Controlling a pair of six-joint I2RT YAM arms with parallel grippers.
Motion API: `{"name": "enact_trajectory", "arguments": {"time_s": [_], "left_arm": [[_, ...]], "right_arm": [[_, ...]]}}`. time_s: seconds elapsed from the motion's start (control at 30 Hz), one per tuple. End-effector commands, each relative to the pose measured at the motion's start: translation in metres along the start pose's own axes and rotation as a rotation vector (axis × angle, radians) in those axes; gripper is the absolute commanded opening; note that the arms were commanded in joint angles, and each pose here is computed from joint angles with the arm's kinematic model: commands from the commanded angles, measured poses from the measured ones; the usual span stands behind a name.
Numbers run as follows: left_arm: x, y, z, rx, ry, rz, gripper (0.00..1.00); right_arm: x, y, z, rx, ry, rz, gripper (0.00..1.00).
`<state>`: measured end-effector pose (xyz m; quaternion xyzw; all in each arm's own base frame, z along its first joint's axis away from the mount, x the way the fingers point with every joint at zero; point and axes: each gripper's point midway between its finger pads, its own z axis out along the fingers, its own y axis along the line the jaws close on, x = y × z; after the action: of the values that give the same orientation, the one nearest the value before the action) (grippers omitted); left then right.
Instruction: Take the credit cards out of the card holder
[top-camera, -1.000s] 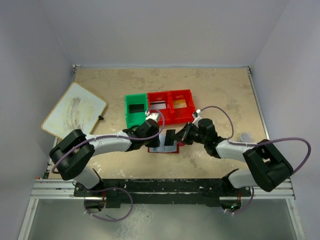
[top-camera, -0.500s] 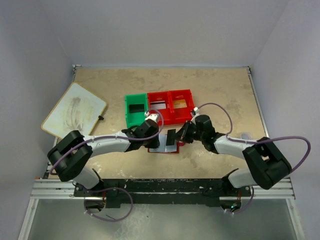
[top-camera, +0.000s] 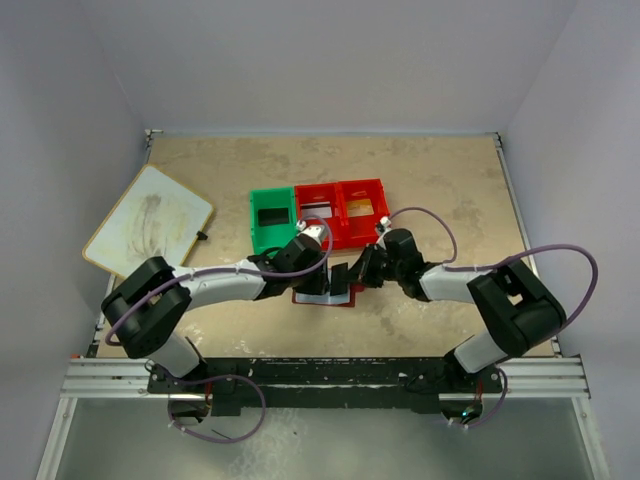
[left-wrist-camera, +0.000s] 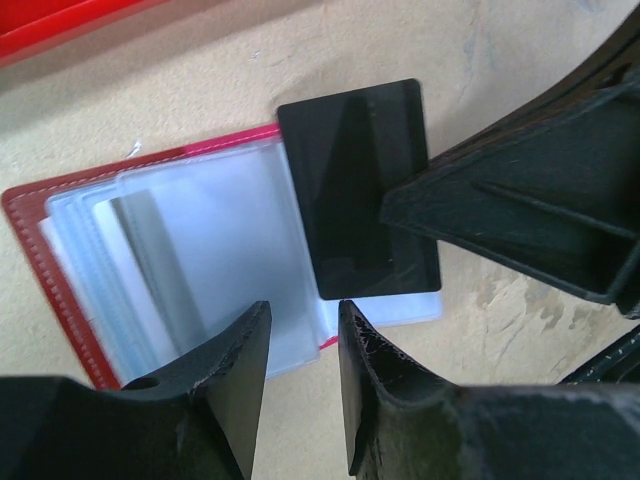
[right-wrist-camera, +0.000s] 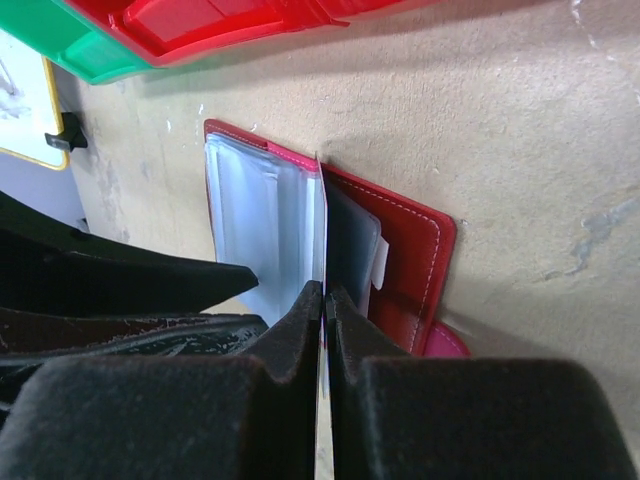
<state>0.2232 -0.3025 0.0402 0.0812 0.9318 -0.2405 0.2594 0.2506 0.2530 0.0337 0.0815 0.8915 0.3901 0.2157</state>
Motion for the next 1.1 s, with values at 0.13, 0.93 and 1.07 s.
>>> {"name": "enact_trajectory", "arguments": {"time_s": [0.13,0.93,1.07], "left_arm": [[-0.014,-0.018,0.007,0.055,-0.018,0.032,0.31],[-0.018,-0.004,-0.007,-0.004,-0.061,0.02,0.27],[-0.035,0.001,-0.026,-0.035,-0.152,0.015,0.3]], "right_arm": [[-0.005,0.014,0.008,-0.077,-0.003,-0.015,0.09],[-0.014,0.022,0.0,-0.102,-0.061,-0.023,0.0],[-0.018,0.03,-0.017,-0.125,-0.11,-0.041,0.0]]}}
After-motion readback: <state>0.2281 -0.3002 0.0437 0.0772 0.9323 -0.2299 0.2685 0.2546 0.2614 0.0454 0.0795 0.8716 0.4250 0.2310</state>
